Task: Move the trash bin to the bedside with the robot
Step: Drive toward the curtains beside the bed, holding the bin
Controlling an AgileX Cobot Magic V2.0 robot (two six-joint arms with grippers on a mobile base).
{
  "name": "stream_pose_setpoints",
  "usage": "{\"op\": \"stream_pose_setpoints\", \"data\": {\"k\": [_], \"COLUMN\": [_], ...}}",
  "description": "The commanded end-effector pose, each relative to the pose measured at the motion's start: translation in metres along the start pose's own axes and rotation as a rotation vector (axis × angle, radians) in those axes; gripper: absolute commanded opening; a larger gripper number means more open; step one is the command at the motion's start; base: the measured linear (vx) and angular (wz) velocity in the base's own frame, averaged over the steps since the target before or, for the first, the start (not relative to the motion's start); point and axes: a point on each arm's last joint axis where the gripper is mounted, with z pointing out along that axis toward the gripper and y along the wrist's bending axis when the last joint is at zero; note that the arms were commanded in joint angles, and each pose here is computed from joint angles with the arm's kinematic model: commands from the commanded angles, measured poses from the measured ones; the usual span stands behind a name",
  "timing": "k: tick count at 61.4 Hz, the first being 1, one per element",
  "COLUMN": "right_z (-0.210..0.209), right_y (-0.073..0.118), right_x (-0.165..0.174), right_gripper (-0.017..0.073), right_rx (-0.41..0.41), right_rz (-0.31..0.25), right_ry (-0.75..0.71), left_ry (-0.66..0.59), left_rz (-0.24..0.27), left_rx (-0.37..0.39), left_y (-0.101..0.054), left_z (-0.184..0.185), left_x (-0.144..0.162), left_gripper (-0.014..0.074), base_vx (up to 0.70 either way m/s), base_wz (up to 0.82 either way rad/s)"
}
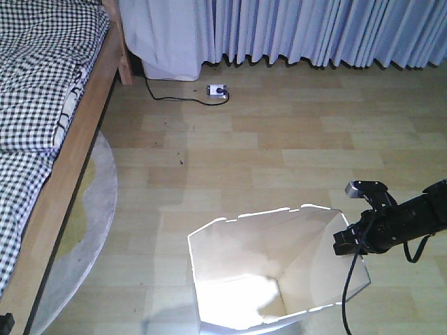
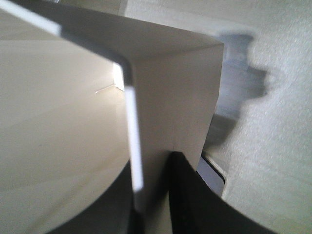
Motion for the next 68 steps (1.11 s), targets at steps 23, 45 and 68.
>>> {"op": "stream_pose_setpoints", "data": {"k": [23,45,68], "right_z": [-0.0206,-0.0206,-0.0206], "right_y": [0.0203,0.0203,0.0203], "right_x": [-0.0151,-0.0151,-0.0151], "right_gripper": [-0.0003,-0.0003,-0.0003], "right_rx": [-0.16,-0.16,-0.16], "right_rz": [0.007,0.007,0.007], "right_ry": [-0.085,-0.085,-0.085], "left_ry": [-0.072,-0.072,-0.072], "left_rz": [-0.004,-0.004,-0.004], "left_rx": [-0.004,-0.004,-0.004], "left_y": [0.0001,0.0001,0.0001], "left_z": [0.0004,0.0004,0.0004], "left_x": [-0.0015,-0.0015,-0.0015], "left_gripper": [-0.0007,-0.0007,-0.0007], "base_vx": [0.3,0.25,0.27], "base_wz": [0.02,0.05,0.02]}}
